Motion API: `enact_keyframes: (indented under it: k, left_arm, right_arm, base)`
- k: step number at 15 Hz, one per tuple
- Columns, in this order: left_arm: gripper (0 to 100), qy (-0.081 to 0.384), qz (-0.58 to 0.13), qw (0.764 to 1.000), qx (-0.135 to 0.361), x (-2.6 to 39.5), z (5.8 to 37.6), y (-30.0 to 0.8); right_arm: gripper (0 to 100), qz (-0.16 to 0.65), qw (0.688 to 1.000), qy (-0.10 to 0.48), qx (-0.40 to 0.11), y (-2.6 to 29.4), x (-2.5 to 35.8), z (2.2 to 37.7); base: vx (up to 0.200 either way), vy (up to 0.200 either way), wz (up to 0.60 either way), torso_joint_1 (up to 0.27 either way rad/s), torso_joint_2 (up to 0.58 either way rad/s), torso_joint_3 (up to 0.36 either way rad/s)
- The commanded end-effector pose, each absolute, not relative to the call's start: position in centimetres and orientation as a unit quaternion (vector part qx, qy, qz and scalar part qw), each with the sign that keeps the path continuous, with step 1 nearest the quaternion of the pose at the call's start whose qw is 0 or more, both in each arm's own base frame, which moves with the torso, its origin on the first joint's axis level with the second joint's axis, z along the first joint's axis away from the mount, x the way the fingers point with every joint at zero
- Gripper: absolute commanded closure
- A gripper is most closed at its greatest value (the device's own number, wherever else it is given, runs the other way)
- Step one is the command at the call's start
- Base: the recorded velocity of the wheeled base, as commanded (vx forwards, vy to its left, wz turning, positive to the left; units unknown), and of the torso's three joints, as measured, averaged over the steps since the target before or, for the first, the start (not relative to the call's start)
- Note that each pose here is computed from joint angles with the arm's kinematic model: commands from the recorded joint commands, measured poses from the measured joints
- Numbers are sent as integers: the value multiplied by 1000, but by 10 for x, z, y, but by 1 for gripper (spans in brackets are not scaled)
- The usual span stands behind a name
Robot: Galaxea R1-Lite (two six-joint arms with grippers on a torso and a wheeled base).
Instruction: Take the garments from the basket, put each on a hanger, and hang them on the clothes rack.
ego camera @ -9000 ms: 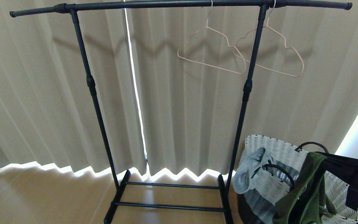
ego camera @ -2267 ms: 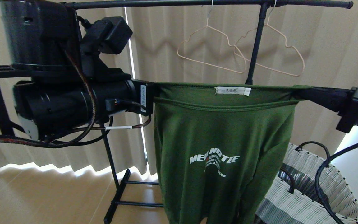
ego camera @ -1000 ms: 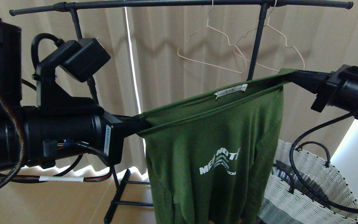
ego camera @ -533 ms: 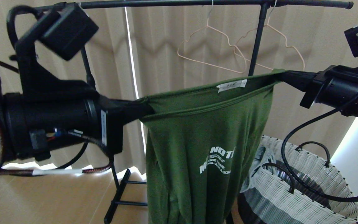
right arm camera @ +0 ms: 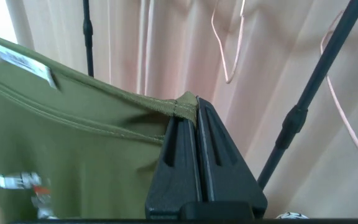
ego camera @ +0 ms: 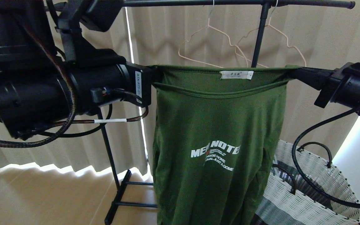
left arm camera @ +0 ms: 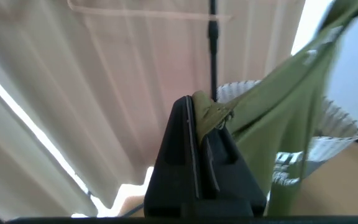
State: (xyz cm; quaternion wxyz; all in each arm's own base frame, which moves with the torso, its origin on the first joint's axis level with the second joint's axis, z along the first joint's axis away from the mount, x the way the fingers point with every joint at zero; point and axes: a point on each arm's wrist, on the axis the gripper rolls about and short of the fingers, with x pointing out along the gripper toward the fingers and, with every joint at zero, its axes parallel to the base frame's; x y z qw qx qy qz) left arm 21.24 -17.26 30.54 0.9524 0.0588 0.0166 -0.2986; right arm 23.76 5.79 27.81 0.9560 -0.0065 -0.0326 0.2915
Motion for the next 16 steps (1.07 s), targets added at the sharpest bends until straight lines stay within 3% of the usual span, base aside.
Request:
enact_keyframes:
  k: [1,15,16]
  left_arm:
    - [100,36,-285,956,65,231,290,-177]
    - [100,31,-279,958,63,234,291,-175]
    - [100,32,-279,958,64,234,291,-175]
  right_arm:
    - [100,292,956,-30,-6,58,240,276]
    - [100,292,956,-16,-6,58,238,273]
    - [0,292,956,-11,-7,58,238,272]
  base:
    - [0,0,0,0,0,0]
    - [0,0,0,0,0,0]
    - [0,0,0,0,0,0]
